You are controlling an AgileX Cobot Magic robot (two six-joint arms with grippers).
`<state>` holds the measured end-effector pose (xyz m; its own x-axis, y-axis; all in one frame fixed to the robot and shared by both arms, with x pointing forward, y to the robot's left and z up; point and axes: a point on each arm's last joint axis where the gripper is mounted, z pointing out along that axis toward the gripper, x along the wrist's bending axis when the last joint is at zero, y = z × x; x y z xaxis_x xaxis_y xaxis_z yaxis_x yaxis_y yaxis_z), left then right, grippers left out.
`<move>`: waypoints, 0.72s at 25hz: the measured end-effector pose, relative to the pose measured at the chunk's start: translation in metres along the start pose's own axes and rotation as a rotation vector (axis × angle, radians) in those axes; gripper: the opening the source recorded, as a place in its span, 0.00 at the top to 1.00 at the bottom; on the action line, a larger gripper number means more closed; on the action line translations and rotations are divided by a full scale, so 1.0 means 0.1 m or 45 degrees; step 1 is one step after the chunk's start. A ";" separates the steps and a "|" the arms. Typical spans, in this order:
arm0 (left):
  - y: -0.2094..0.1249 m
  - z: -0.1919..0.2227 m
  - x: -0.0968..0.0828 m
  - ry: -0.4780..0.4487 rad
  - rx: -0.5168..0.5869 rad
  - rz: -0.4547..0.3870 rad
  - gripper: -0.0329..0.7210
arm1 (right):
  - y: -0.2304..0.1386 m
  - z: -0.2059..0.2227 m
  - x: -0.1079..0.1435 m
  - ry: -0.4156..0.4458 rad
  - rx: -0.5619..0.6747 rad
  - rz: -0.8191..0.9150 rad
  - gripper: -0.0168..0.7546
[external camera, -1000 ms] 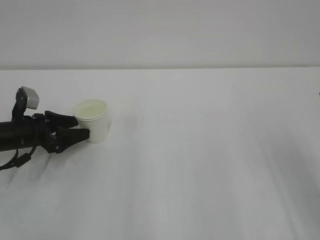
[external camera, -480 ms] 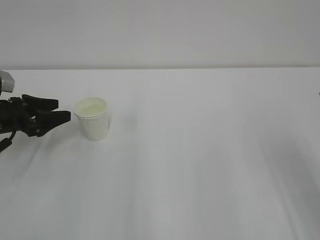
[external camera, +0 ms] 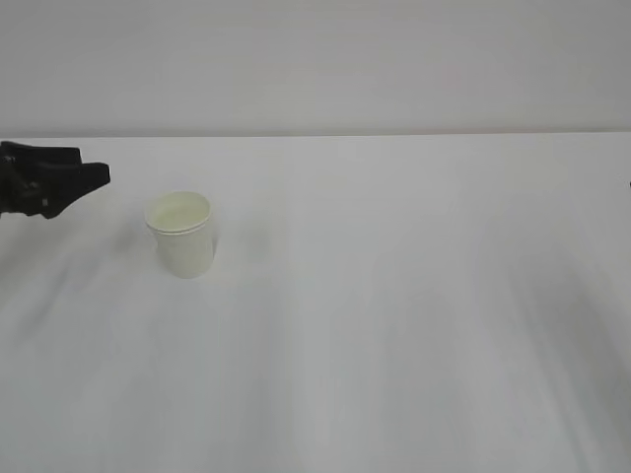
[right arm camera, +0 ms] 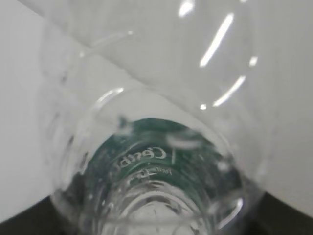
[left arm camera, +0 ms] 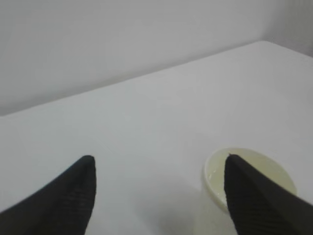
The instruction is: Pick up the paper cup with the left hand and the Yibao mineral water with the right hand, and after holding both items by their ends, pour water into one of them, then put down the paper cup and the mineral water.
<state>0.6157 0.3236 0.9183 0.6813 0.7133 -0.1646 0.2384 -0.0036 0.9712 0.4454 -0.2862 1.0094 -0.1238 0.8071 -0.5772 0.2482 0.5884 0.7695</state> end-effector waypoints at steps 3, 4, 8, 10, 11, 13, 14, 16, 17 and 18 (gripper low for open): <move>0.21 -0.04 -0.03 0.034 -0.063 0.011 0.19 | 0.00 0.00 0.00 0.000 0.000 0.019 0.40; 0.28 -0.06 -0.04 0.046 -0.086 0.004 0.19 | 0.00 0.00 0.00 0.000 0.000 0.024 0.40; 0.63 -0.16 -0.13 0.067 -0.181 0.009 0.20 | 0.00 0.00 0.00 0.000 0.000 0.027 0.40; 0.80 -0.21 -0.21 0.064 -0.222 0.020 0.20 | 0.00 0.00 0.00 0.000 0.000 0.029 0.40; 0.88 -0.24 -0.24 0.058 -0.241 0.021 0.20 | 0.00 0.00 0.00 0.000 0.000 0.029 0.40; 0.99 -0.28 -0.30 0.050 -0.269 0.022 0.20 | 0.00 0.00 0.00 -0.002 -0.001 0.042 0.40; 1.05 -0.30 -0.34 0.046 -0.279 0.037 0.20 | 0.00 0.00 0.00 -0.002 -0.001 0.044 0.40; 1.12 -0.34 -0.39 0.038 -0.291 0.060 0.22 | 0.00 0.00 0.00 -0.004 -0.002 0.048 0.40; 1.14 -0.35 -0.40 0.036 -0.294 0.071 0.23 | 0.00 0.00 0.00 -0.004 -0.002 0.050 0.40; 1.16 -0.36 -0.42 0.032 -0.294 0.080 0.25 | 0.00 0.00 0.00 -0.006 -0.004 0.050 0.40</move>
<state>0.5901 0.3182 1.0442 0.6718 0.7338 -0.1010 0.0295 0.1097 0.9935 0.4455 -0.2864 1.0098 -0.1095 0.8294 -0.5478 0.2500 0.5564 0.7925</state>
